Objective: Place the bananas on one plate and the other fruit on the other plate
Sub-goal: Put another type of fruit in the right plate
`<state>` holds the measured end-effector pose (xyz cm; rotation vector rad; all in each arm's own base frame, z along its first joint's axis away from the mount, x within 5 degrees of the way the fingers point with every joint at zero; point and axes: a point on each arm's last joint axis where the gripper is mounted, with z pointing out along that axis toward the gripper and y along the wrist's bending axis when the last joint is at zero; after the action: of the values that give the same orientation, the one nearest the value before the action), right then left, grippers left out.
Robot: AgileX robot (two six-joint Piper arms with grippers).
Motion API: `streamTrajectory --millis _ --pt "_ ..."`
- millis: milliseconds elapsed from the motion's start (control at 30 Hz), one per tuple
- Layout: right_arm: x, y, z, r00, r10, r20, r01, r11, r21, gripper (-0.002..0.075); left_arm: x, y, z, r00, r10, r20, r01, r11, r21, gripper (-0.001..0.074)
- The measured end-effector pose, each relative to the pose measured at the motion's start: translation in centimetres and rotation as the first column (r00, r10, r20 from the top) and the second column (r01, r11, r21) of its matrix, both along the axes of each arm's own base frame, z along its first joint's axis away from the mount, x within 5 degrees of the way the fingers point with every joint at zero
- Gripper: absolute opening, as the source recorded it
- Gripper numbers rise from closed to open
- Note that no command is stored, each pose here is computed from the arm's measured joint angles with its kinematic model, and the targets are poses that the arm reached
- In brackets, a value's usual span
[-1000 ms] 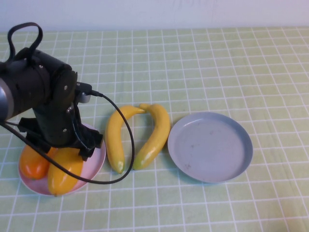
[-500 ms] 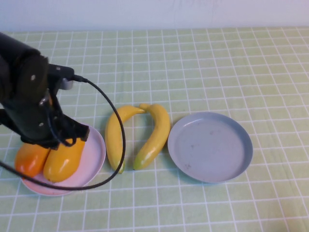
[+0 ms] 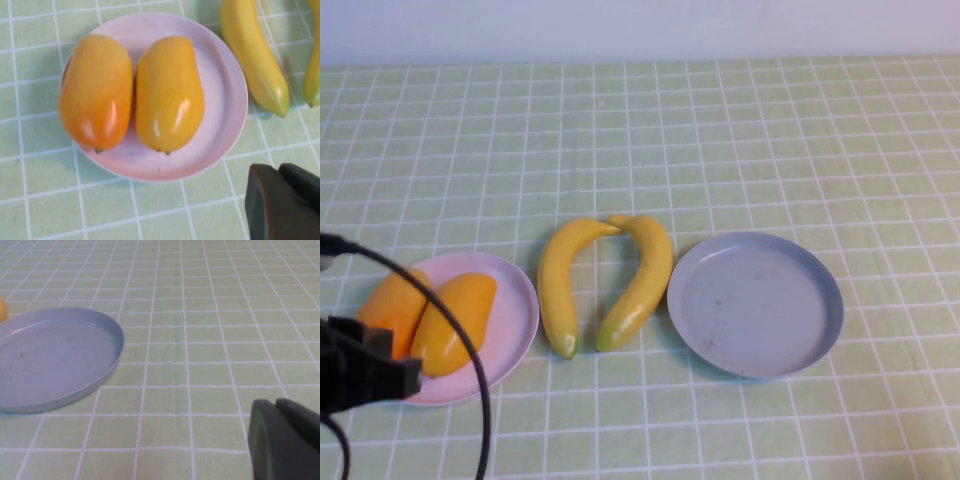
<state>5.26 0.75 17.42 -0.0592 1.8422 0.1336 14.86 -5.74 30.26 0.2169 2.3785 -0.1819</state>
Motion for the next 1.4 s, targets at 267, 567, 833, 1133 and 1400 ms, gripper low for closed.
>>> streamTrajectory --millis 267,567,833,1133,1400 --pt "0.0 0.0 0.0 1.000 0.000 0.000 0.000 1.000 0.000 -0.0015 -3.2 1.8 -1.0 0.999 0.006 0.033 -0.007 1.000 0.027 0.0003" --pt "0.0 0.0 0.0 1.000 0.000 0.000 0.000 1.000 0.000 -0.0015 -2.3 1.1 -0.7 0.963 -0.104 0.250 0.097 0.994 0.040 0.0003" --pt "0.0 0.0 0.0 1.000 0.000 0.000 0.000 1.000 0.000 -0.0015 -5.8 2.5 -3.9 0.749 -0.117 0.653 0.151 0.989 0.005 0.0003" --pt "0.0 0.0 0.0 1.000 0.000 0.000 0.000 1.000 0.001 -0.0015 -9.0 4.6 -9.2 0.655 0.072 0.752 -0.004 0.996 -0.093 0.0003" --pt "0.0 0.0 0.0 1.000 0.000 -0.001 0.000 1.000 0.002 -0.0015 -9.3 5.1 -11.6 0.770 0.112 0.628 -0.086 0.994 -0.072 0.0003"
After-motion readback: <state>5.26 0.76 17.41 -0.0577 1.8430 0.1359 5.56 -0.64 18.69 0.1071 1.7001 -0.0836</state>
